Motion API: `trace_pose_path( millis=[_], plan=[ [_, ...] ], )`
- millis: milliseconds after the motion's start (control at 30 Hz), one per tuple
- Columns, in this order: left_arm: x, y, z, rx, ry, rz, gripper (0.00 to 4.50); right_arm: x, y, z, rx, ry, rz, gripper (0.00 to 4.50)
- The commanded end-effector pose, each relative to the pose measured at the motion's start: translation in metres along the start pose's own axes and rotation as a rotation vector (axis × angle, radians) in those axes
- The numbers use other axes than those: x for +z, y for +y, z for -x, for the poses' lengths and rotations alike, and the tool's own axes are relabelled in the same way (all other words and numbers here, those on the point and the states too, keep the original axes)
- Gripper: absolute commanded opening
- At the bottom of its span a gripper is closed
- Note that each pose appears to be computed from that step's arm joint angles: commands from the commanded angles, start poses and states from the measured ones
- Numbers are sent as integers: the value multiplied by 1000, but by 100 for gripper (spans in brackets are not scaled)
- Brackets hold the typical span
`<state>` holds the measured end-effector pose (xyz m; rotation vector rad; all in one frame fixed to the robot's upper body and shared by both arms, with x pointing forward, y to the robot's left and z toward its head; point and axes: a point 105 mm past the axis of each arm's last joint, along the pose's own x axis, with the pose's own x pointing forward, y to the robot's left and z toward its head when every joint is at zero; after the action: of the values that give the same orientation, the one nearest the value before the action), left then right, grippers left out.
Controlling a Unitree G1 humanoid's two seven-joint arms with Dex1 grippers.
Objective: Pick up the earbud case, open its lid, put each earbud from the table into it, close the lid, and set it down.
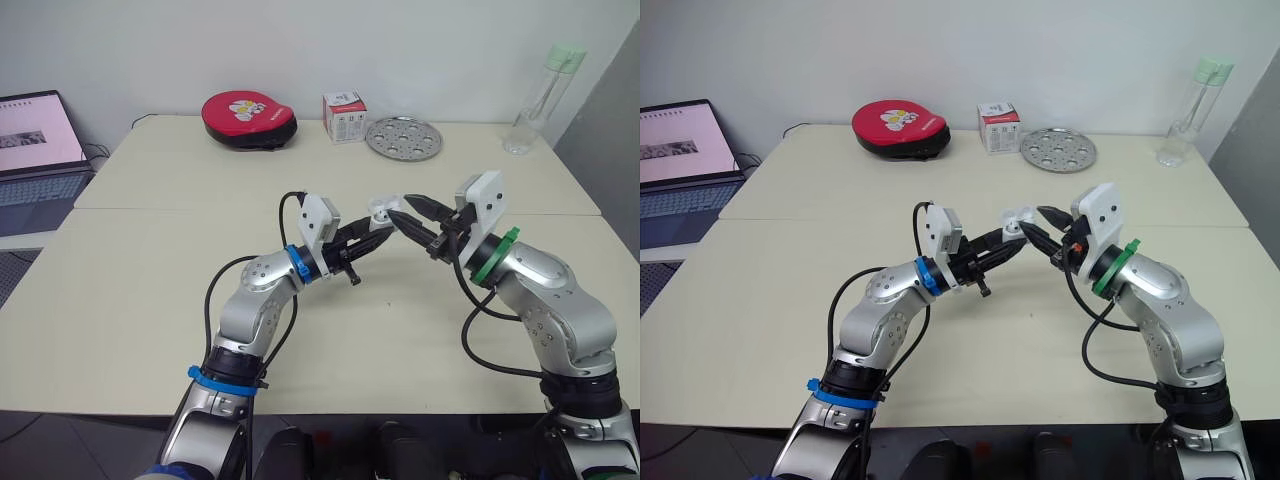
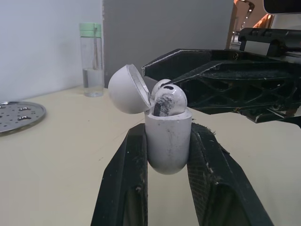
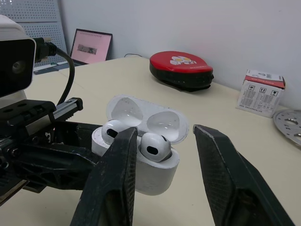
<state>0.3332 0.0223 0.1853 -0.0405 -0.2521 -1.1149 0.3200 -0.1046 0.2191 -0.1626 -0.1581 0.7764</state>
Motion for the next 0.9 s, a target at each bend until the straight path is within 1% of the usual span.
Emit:
trace_pose_path(
  millis=[33,233,300,400,433,467,533,600,700,800,900],
  plan=[
    [17,-6,-3,-28,-62,-33,75,7,-2,11,12,-7,8,202],
    [14,-6,0,-45,-40,-32,75,1,-8,41,56,72,10,202],
    [14,-14,2,-104,-25,-18,75,-5,-23,48,19,109,-4,202],
    [9,-30,6,-212,31,-4,75,-18,-45,44,-52,140,-77,143],
    [6,-35,7,-246,50,-1,75,-22,-49,41,-59,148,-98,112],
    [5,-39,8,-271,64,0,75,-24,-51,36,-56,151,-120,70],
    [3,-43,9,-295,80,1,75,-25,-49,30,-29,150,-147,3],
    [2,-46,8,-318,95,0,75,-23,-46,22,5,147,-189,3],
    [1,-47,7,-331,105,0,75,-17,-27,15,128,161,-235,3],
    [-5,-47,7,-333,132,-3,75,-4,-3,15,266,151,-274,3],
    [-9,-42,6,-310,139,-2,75,2,9,18,319,158,-294,3]
  ],
)
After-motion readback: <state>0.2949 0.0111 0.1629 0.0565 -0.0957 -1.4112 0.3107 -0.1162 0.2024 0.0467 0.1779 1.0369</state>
